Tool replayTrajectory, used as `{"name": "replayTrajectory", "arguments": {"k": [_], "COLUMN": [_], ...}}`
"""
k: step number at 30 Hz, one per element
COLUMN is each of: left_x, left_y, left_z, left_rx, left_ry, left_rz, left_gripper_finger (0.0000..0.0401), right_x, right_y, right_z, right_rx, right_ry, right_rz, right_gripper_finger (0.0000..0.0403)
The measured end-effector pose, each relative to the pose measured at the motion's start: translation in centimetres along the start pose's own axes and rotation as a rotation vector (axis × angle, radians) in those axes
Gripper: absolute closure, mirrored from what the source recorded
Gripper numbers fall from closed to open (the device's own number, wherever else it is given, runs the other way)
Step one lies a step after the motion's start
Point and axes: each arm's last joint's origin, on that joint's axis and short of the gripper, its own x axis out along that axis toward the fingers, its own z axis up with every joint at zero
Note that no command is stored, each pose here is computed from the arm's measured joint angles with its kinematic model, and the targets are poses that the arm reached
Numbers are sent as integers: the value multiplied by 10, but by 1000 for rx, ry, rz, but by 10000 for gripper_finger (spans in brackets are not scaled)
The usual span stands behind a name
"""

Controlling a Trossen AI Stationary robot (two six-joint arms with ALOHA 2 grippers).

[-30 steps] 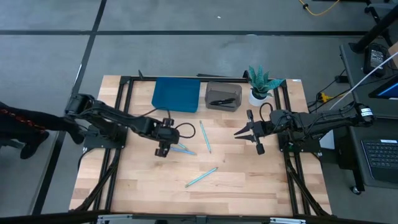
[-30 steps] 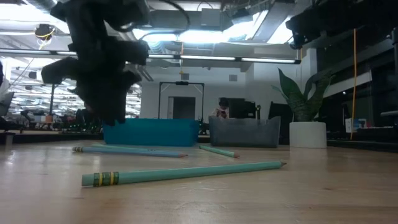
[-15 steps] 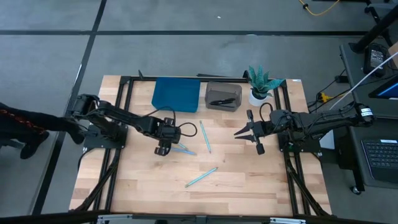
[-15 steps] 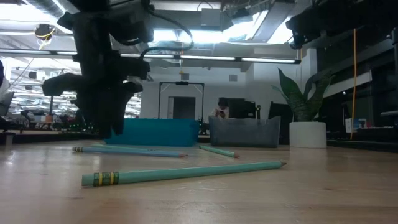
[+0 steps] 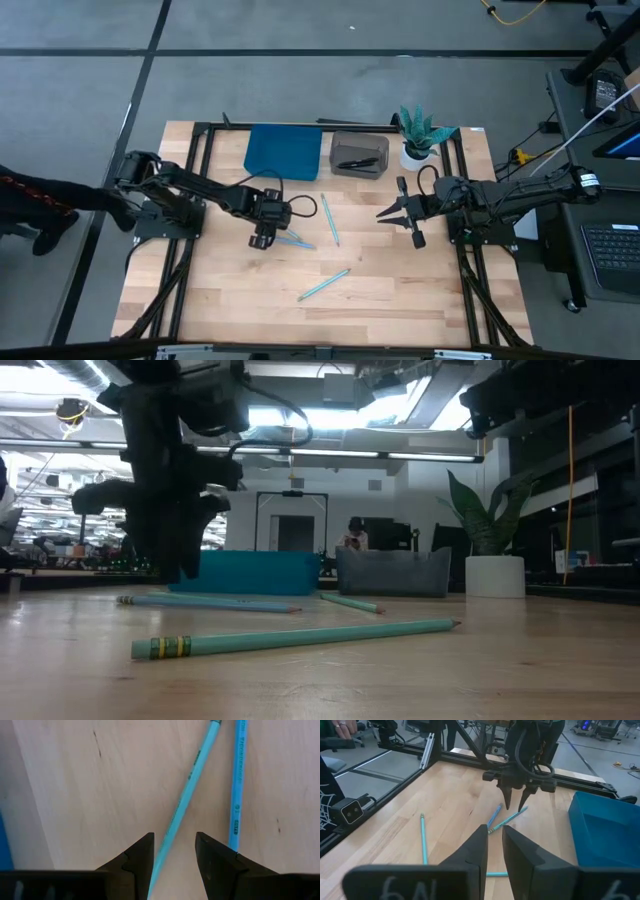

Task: Sort pens & pencils
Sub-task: Put the light green pencil into the blue bin

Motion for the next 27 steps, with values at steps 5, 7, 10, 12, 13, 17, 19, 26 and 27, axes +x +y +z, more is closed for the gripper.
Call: {"name": "replayTrajectory", "arguments": {"k": [5, 7, 10, 12, 13, 17, 19, 26, 27], "left_x": [16, 21, 26, 26, 26, 27, 27, 28, 28], "left_y": [-2, -2, -2, -3, -3, -3, -3, -4, -4], "left_z": [0, 0, 0, -1, -1, -1, -1, -2, -2], "left_rx": [15, 23, 24, 24, 25, 23, 22, 22, 23], "left_ry": [56, 75, 96, 103, 103, 103, 103, 105, 104], "left_rz": [-8, -11, -17, -18, -18, -31, -39, -52, -53], "left_gripper_finger": [264, 264, 264, 264, 264, 265, 269, 319, 329], "right_x": [0, 0, 0, 0, 0, 0, 0, 0, 0], "right_y": [0, 0, 0, 0, 0, 0, 0, 0, 0], "right_z": [0, 0, 0, 0, 0, 0, 0, 0, 0], "right_rx": [0, -1, -1, -1, -1, -1, -6, -14, -14], "right_ry": [0, 1, 1, 1, 1, 2, 2, 3, 3], "right_rz": [0, 0, 0, 0, 0, 0, 0, 1, 1], "right_gripper_finger": [343, 343, 343, 343, 343, 343, 343, 343, 343]}}
